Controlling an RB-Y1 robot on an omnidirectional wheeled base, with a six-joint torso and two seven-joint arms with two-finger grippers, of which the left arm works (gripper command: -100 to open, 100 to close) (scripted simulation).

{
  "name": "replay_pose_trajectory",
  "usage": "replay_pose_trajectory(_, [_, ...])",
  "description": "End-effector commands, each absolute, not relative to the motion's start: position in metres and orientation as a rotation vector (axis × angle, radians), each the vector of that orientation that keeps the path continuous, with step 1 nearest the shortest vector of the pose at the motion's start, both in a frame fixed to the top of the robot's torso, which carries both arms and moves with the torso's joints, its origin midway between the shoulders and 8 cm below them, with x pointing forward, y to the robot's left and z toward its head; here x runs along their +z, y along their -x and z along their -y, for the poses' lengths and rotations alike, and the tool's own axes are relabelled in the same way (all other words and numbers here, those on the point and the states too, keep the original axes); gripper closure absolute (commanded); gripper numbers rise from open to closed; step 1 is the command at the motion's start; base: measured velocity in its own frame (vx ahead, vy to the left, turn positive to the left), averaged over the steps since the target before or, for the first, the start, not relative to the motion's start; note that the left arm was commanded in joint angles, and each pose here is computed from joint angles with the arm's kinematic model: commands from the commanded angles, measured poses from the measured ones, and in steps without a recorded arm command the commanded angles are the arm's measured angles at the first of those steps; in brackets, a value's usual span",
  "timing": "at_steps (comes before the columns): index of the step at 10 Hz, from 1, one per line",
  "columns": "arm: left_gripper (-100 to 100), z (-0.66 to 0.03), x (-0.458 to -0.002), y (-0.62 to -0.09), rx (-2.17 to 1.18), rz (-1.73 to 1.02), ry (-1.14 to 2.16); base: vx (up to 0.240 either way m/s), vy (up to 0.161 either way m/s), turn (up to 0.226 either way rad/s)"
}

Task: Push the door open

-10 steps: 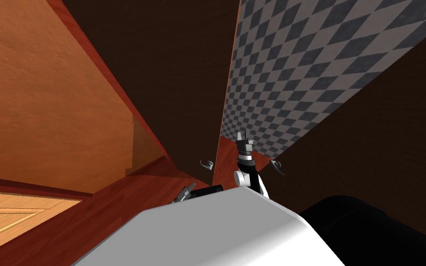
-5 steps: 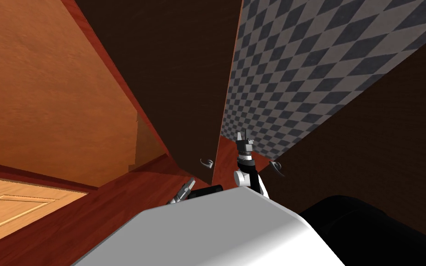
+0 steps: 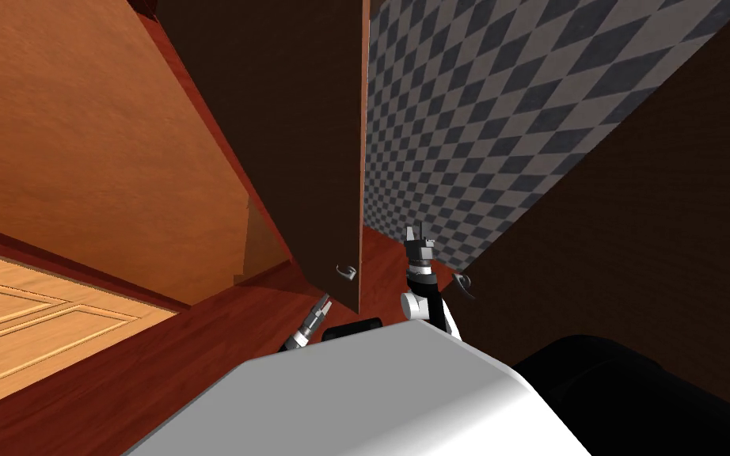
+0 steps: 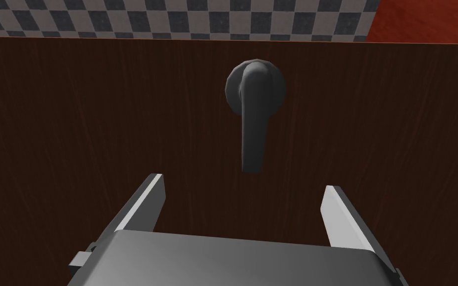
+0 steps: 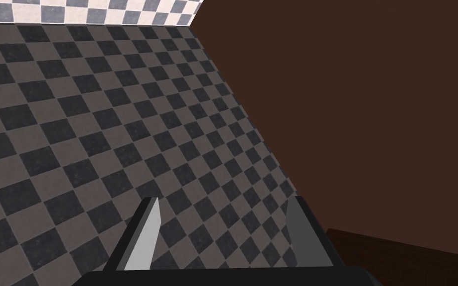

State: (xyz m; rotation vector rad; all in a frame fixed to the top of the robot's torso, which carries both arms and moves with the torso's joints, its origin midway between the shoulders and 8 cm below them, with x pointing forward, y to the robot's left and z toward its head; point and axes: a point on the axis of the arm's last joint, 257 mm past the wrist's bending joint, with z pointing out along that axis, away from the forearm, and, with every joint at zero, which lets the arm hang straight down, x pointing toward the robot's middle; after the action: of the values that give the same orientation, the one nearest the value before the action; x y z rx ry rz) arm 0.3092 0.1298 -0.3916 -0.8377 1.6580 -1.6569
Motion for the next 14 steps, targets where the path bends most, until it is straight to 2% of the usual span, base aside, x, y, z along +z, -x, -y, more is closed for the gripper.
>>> replay_pose_trajectory(1, [-100,-0.128,-0.392,-0.316,-1.649,-1.651,0.84,0.076,-0.077,-0.067])
replay_pose_trajectory(7, [-100,-0.121,-0.391,-0.335,-1.629,-1.632,0.846,0.165,-0.097,-0.049])
replay_pose_trajectory(8, [100,-0.121,-0.391,-0.335,-1.629,-1.632,0.846,-0.007,0.002,0.011])
replay_pose_trajectory(13, [100,-0.121,-0.391,-0.335,-1.629,-1.632,0.846,-0.018,0.011,-0.001])
replay_pose_trajectory(14, [-100,-0.131,-0.391,-0.337,-1.612,-1.614,0.875,-0.145,-0.002,0.17])
